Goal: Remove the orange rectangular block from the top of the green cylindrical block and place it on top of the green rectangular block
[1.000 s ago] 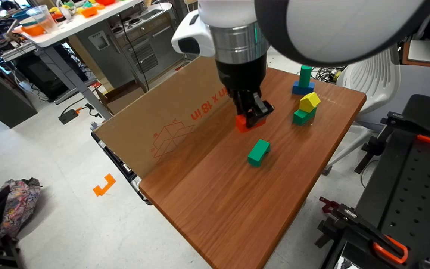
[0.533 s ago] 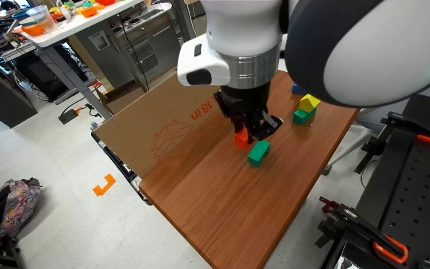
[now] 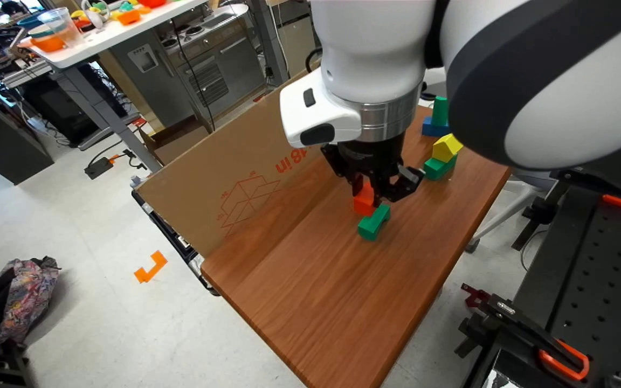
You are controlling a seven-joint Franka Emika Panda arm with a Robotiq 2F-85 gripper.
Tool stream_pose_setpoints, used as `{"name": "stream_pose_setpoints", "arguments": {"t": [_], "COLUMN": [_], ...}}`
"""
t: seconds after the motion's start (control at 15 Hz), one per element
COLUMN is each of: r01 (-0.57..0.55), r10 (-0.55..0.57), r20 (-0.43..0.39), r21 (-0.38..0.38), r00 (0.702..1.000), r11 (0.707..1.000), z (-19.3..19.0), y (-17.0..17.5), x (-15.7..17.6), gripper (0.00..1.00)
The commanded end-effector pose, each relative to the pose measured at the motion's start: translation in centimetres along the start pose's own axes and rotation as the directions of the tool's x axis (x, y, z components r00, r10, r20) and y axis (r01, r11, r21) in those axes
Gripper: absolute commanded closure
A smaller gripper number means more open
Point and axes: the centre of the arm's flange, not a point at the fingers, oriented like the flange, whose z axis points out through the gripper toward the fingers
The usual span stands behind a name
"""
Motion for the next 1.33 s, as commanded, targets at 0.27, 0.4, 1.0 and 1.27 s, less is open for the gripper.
{"name": "stream_pose_setpoints", "arguments": {"t": [0.27, 0.4, 1.0, 1.27], "r01": [0.063, 0.065, -0.017, -0.052], "r10": [-0.062, -0.064, 0.018, 0.053], "r20": [0.053, 0.056, 0.071, 0.076], "r21": [-0.028, -0.027, -0.011, -0.013], "r00": [0.997, 0.996, 0.997, 0.996], "r11": [0.998, 0.997, 1.0, 0.999], "z": [1.5, 1.8, 2.9, 3.1], "y": [-0.6, -0.6, -1.0, -0.8], "x": [-0.2, 0.0, 1.5, 2.0], "gripper": [0.91, 0.91, 0.91, 0.91]}}
